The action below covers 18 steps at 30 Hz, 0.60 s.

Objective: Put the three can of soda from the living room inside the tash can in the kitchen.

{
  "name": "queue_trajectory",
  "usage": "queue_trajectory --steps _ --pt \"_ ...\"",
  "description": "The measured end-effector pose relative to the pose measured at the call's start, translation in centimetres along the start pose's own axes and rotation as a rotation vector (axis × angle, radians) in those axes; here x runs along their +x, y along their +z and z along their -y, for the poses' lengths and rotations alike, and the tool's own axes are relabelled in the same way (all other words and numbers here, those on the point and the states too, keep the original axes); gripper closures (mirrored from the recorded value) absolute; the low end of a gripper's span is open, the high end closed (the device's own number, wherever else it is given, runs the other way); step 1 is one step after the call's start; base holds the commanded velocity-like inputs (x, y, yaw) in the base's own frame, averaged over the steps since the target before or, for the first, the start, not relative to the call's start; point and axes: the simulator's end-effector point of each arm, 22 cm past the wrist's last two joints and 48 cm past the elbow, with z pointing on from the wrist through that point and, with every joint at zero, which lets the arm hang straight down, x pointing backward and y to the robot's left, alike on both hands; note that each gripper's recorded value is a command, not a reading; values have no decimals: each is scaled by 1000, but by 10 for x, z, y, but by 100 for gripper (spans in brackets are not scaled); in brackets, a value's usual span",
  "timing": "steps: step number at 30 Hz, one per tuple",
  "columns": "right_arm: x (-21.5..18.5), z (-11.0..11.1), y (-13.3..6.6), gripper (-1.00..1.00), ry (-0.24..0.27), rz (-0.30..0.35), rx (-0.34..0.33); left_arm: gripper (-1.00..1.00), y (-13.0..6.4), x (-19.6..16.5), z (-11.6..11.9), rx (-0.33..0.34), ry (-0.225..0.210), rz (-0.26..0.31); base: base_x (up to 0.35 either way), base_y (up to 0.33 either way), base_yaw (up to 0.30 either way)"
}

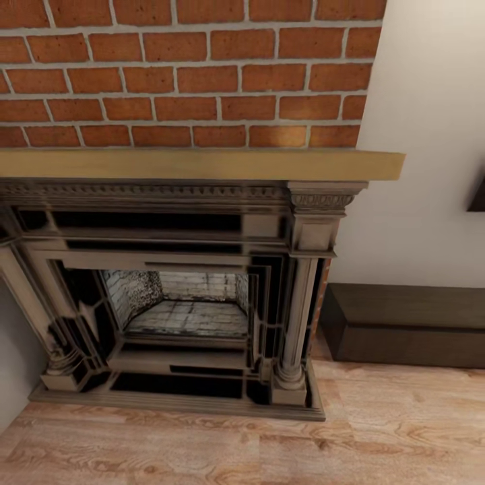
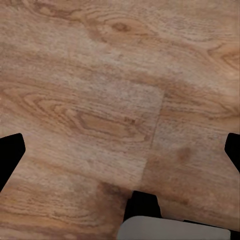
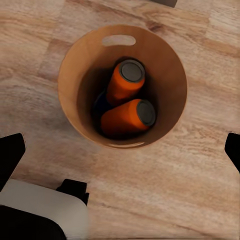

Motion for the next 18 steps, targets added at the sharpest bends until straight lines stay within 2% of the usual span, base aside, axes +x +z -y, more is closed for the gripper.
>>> queue_trajectory --steps 6,18 --pt "5 -7 -11 -100 -15 -22 -18 -100 -9 -4 0 0 0 0 0 0 0" --pt "16 -19 -31 -100 -7 -66 -45 -100 -26 -12 -1 0 0 -1 0 0 0"
